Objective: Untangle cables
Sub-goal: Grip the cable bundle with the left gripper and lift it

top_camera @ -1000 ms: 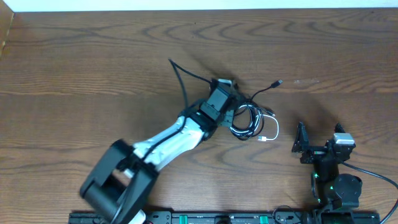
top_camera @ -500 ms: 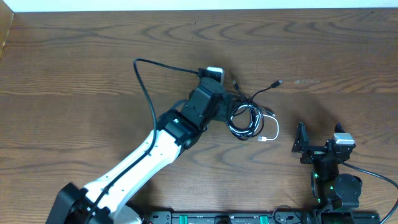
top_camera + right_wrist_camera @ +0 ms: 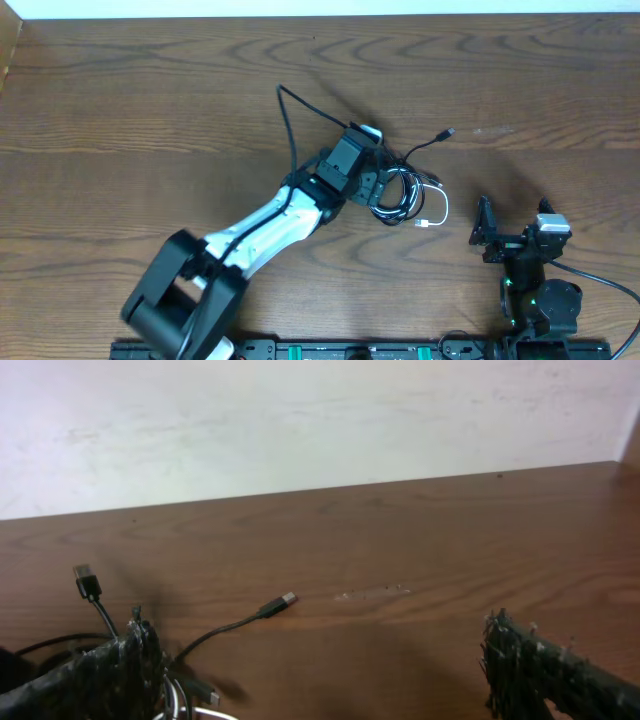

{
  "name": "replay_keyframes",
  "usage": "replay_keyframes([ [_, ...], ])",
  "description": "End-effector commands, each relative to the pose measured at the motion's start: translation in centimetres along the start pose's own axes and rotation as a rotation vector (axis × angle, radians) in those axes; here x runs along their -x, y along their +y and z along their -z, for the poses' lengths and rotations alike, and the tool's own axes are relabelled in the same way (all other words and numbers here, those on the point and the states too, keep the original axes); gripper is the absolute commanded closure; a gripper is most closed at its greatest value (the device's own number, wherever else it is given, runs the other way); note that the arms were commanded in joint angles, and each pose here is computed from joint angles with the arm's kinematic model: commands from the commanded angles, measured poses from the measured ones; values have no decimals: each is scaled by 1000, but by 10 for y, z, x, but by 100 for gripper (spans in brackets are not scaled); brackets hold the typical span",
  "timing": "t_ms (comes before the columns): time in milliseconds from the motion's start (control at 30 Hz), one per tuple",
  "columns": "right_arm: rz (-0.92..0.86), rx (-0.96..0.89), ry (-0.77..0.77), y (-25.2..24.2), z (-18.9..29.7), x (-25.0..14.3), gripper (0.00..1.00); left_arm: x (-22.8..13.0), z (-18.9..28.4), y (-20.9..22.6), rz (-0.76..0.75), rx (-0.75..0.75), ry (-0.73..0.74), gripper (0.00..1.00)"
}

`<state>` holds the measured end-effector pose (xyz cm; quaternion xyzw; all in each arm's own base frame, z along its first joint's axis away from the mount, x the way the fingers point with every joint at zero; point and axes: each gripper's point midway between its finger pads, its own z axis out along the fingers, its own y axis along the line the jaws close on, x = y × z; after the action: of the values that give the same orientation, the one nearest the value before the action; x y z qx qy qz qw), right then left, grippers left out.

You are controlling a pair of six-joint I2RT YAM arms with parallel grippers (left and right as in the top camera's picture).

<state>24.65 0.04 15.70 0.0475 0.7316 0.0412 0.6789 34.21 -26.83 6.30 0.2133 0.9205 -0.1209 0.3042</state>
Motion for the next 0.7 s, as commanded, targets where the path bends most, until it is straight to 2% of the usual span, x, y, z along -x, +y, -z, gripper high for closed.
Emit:
replay_keyframes([
  [0,-15,-14,-2,-3,0,0,1,-3,-14,3,-75,17,9,16],
  [333,-15,-14,-2,-3,0,0,1,-9,-28,9,-82,50,18,17],
  [533,-15,-14,-2,-3,0,0,1,-2,-24,39,-68,227,-16,17],
  [667,-15,-14,-2,-3,0,0,1,0,-24,37,-59,217,-26,17],
])
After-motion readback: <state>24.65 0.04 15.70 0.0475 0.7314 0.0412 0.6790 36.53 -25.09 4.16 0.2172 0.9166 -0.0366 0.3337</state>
